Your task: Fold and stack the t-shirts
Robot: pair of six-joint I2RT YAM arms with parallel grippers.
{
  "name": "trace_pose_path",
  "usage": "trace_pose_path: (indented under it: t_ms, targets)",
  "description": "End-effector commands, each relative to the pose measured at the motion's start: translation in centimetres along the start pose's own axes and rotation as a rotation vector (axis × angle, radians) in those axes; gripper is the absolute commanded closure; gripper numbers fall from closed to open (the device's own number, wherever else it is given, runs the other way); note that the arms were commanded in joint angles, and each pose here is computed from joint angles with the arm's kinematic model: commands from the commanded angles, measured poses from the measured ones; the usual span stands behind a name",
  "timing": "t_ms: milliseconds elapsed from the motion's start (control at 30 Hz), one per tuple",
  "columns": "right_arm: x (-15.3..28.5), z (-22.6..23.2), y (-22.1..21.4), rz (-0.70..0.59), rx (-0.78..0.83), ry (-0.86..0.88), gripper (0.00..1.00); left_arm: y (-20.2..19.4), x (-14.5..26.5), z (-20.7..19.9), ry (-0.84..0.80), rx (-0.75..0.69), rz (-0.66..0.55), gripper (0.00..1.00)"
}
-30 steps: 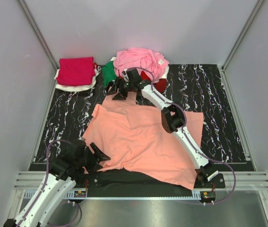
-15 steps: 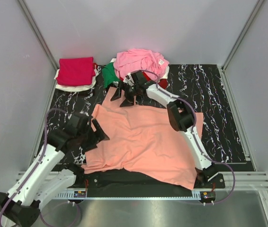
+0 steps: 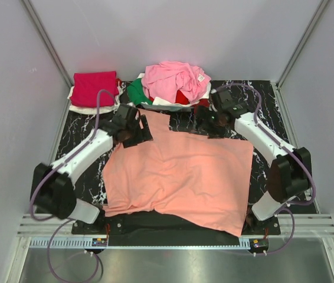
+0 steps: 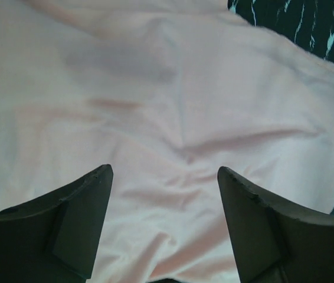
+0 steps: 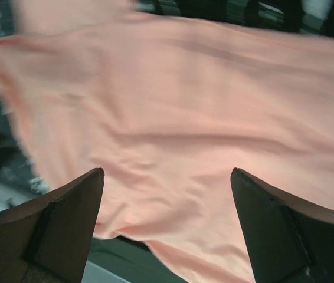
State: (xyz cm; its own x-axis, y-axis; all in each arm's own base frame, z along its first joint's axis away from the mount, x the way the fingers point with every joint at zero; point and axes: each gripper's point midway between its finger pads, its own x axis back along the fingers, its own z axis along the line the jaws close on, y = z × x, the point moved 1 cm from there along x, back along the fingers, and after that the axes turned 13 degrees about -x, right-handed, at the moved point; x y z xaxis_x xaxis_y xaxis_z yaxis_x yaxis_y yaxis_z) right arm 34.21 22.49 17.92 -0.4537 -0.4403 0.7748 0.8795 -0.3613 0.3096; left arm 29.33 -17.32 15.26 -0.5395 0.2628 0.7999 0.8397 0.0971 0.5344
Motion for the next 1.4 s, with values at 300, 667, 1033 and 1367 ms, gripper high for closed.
trace_pose_path:
  t_ms: [300, 667, 1033, 1367]
  targets:
    - [-5.6, -16.8, -1.5, 0.129, -0.149, -0.524, 0.05, 6.2, -14.8, 1.2, 0.05, 0.025, 0.077, 0.27]
    - [-14.5, -17.5, 7.2, 0.156, -0.12, -0.535, 0.09, 6.7, -19.7, 9.4, 0.106, 0.268, 0.139, 0.31]
    - [-16.9, -15.4, 14.0, 0.09, -0.146, -0.424, 0.08, 17.2, -20.6, 11.5, 0.074, 0.193, 0.008, 0.31]
    - [-8.5, -11.3, 15.1, -0.008, -0.097, -0.367, 0.06, 21.7, -9.3, 8.7, 0.087, 0.072, -0.131, 0.23]
